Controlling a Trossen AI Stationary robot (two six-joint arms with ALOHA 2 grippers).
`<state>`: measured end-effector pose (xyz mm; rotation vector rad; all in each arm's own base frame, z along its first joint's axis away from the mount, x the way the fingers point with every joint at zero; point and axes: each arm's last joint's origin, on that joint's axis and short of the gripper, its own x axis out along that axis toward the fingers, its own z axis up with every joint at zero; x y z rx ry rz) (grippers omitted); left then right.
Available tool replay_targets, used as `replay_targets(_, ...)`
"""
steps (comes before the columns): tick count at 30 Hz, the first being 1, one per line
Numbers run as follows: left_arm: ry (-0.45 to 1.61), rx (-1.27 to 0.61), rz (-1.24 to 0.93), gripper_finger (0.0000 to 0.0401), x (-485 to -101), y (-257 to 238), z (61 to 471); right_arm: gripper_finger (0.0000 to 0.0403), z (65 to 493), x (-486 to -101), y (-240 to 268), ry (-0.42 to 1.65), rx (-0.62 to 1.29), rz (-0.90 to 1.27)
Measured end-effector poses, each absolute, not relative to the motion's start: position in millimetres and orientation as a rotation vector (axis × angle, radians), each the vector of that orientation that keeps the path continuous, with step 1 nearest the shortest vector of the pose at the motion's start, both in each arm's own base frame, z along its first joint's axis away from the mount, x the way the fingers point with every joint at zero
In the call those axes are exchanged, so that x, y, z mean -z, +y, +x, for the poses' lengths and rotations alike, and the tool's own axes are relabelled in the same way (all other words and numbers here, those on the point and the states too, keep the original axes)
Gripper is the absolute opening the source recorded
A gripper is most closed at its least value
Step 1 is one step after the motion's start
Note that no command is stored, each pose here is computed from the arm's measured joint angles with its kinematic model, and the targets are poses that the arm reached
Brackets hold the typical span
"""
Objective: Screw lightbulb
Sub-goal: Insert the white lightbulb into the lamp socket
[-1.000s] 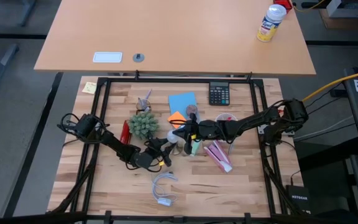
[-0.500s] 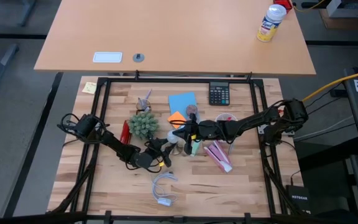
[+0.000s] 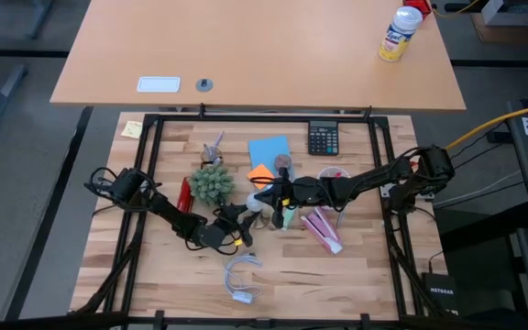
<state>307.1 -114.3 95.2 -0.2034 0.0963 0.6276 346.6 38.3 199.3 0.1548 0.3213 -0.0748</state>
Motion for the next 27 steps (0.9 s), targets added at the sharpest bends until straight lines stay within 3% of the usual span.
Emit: replay_targets(27,0.096,-0.628,-0.204,0.0153,-95.1,-114.3,307.2,0.0017,348.2,-203.0,38.8,0.262,0.069,0.164)
